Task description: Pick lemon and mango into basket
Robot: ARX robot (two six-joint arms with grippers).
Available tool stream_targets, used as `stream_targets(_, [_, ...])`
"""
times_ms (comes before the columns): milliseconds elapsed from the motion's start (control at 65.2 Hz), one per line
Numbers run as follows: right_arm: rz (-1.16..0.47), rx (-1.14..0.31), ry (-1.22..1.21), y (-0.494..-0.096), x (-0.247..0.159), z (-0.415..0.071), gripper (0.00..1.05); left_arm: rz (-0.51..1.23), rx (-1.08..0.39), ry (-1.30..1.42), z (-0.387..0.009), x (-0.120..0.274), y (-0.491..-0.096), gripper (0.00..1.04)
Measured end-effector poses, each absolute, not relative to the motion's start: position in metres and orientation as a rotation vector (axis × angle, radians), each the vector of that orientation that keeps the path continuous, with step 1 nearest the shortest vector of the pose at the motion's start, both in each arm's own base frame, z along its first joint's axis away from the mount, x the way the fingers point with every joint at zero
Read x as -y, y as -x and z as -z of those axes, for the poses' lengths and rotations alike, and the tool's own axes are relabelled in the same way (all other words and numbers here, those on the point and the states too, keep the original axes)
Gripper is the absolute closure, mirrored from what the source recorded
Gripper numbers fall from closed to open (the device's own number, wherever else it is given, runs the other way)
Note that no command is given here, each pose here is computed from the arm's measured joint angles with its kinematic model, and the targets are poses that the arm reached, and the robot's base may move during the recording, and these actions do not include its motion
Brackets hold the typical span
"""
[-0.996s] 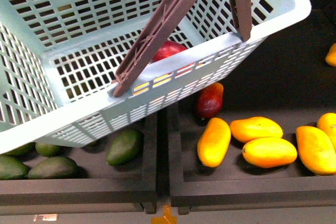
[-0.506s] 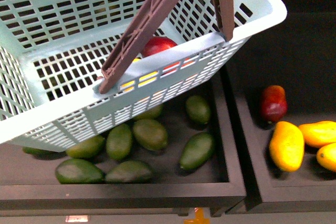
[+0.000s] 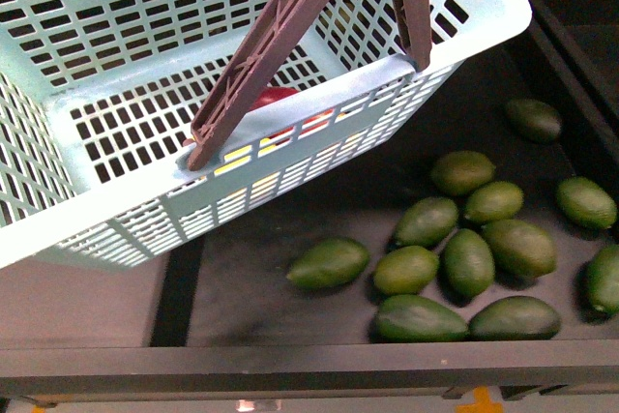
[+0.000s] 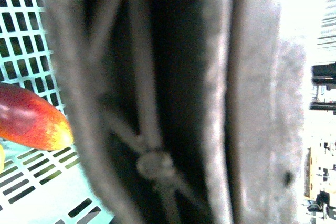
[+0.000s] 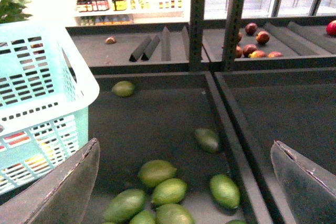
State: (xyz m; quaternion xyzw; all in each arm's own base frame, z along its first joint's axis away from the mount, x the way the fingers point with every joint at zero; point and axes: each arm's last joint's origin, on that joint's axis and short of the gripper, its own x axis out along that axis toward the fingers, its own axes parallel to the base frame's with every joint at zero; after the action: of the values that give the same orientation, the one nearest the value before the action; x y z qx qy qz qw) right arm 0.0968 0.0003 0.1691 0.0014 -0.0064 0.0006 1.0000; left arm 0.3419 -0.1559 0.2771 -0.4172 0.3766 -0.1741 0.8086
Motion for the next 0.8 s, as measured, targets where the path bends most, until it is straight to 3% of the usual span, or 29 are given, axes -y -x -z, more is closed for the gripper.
stream_targets(644, [-0.005, 0.013, -0.003, -0.0968, -0.0002, -0.1692, 0.09, 0.349, -0.786, 0.881, -0.2768, 0.1505, -0.3443, 0.91])
stream_targets(797, [-0.002, 0.013, -0.003, -0.0968, -0.0001, -0.1691, 0.09, -0.161, -0.571, 0.494, -0.2758, 0.1521, -0.3460, 0.91])
